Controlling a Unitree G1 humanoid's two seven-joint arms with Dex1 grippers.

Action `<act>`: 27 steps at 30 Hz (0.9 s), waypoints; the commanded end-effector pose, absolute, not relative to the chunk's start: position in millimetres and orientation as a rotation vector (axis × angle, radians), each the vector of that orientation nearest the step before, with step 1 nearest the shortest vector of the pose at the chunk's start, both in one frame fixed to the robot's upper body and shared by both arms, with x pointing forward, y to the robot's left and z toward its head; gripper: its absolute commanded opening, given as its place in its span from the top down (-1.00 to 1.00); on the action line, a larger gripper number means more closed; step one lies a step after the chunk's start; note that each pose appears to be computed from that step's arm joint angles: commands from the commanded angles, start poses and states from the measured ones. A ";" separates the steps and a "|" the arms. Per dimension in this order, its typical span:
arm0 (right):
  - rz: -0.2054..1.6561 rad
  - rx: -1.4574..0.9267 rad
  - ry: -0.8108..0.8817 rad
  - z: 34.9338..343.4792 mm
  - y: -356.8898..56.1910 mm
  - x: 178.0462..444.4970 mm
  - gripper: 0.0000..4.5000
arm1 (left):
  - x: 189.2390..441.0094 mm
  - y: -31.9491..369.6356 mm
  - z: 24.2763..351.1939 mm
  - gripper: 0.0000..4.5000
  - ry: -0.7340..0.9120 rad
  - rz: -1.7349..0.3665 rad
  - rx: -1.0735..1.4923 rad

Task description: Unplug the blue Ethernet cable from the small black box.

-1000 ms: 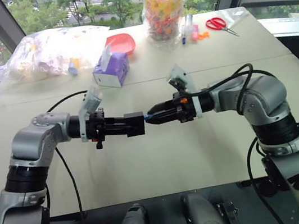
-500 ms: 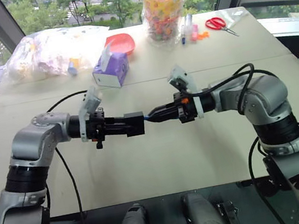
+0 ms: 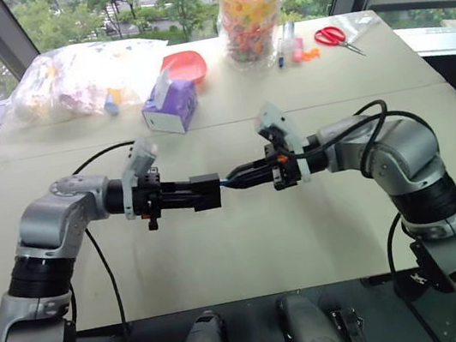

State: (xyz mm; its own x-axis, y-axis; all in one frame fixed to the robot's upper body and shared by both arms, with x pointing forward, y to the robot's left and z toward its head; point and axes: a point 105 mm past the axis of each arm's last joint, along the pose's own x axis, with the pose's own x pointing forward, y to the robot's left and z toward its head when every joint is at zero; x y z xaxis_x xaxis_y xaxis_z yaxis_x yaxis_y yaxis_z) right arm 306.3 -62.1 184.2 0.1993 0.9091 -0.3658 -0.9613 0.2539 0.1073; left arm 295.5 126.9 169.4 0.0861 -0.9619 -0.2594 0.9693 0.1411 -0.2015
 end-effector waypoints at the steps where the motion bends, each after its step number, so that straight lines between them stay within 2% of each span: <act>1: 1.162 -0.170 0.367 189.8 -93.0 325.6 0.99 | 291.0 131.0 182.0 0.79 0.318 -1.457 0.048; 7: 1.021 -0.192 0.330 191.1 -122.8 341.9 0.99 | 289.3 133.4 178.2 0.79 0.325 -1.448 0.061; 10: 0.858 -0.248 0.264 189.6 -134.8 365.7 0.99 | 294.9 129.9 173.0 0.79 0.305 -1.419 0.077; 16: 0.588 -0.303 0.239 173.5 -150.9 399.5 0.99 | 320.6 113.5 151.7 0.79 0.180 -1.284 0.176; 18: 0.550 -0.284 0.213 175.1 -149.7 402.9 0.59 | 332.1 105.5 144.3 0.79 0.121 -1.221 0.204; 19: 0.538 -0.282 0.204 176.1 -149.5 403.8 0.49 | 335.7 102.8 141.8 0.79 0.101 -1.202 0.212; 21: 0.497 -0.273 0.186 180.1 -153.7 405.1 0.11 | 343.5 94.3 133.0 0.79 0.066 -1.164 0.237; 23: 0.471 -0.247 0.170 188.1 -159.3 402.5 -0.44 | 351.3 83.4 129.1 0.79 0.027 -1.126 0.222; 24: 0.460 -0.243 0.160 191.6 -162.2 400.3 -0.56 | 354.4 79.6 128.3 0.79 0.015 -1.111 0.206; 25: 0.454 -0.240 0.155 193.9 -164.5 397.6 -0.80 | 357.6 77.3 127.8 0.79 0.004 -1.094 0.191; 26: 0.450 -0.239 0.153 195.0 -165.8 395.8 -0.98 | 359.7 76.1 127.1 0.79 -0.004 -1.084 0.183; 27: 0.450 -0.231 0.156 195.4 -166.7 393.6 -0.98 | 361.8 75.7 125.9 0.79 -0.008 -1.072 0.186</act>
